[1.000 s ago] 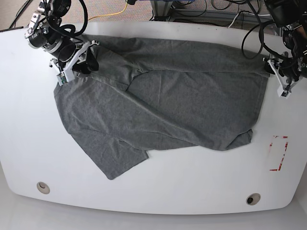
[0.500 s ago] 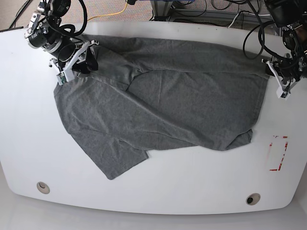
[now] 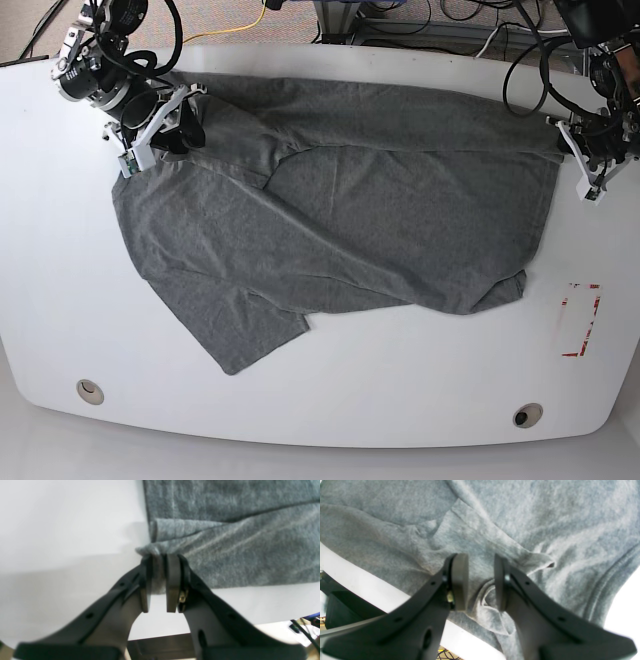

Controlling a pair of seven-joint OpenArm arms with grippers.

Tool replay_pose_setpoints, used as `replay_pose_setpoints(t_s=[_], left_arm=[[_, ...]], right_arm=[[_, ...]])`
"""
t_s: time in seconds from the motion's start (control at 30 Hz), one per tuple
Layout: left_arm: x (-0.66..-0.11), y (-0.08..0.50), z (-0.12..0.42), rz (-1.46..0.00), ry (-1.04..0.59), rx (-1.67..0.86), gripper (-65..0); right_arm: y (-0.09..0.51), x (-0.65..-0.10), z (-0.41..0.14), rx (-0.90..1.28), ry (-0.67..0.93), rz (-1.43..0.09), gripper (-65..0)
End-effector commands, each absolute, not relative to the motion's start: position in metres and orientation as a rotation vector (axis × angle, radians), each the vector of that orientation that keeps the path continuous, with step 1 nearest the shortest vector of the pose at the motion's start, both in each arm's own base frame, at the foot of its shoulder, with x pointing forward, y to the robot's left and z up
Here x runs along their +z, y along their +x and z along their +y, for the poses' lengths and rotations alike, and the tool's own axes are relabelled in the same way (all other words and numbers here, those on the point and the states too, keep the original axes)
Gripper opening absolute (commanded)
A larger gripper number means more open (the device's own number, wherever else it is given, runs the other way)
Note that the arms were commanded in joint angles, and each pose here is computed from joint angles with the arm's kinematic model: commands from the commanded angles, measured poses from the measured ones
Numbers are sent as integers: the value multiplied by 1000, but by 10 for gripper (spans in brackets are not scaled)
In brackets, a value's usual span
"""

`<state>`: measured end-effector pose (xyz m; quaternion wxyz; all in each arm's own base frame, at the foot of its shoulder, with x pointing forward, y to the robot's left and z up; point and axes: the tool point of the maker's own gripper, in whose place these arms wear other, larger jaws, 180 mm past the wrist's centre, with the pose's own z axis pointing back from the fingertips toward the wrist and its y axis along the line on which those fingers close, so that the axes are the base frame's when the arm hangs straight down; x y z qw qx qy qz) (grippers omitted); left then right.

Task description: Layout the t-shirt on the table in an organized manner, then fold the t-shirt properly

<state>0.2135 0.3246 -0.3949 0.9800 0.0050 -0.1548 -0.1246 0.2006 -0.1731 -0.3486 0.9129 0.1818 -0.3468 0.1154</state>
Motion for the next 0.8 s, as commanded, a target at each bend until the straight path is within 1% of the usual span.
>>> replay_pose_setpoints(t_s=[0.0, 0.13, 0.17, 0.23, 0.4, 0.47, 0.63, 0.77], left_arm=[[-379, 222, 330, -355, 44, -272, -572], [-380, 222, 331, -354, 41, -266, -565], [-380, 222, 331, -355, 41, -264, -553], [-378, 221, 336, -363, 46, -246, -504], [-369, 217, 355, -393, 68, -169, -337], [-372, 215, 358, -394, 52, -144, -303], [-383, 216, 349, -417, -67, -89, -313], [-384, 220, 352, -428, -115, -65, -311]], right_arm=[[206, -339, -173, 247, 380, -754, -479], [206, -339, -172, 247, 383, -754, -479], [206, -339, -172, 247, 383, -754, -479], [206, -339, -172, 247, 383, -754, -479], [206, -339, -172, 247, 383, -754, -479], [206, -339, -172, 247, 383, -754, -479], [206, -340, -172, 246, 383, -753, -479], [206, -340, -172, 246, 383, -753, -479]])
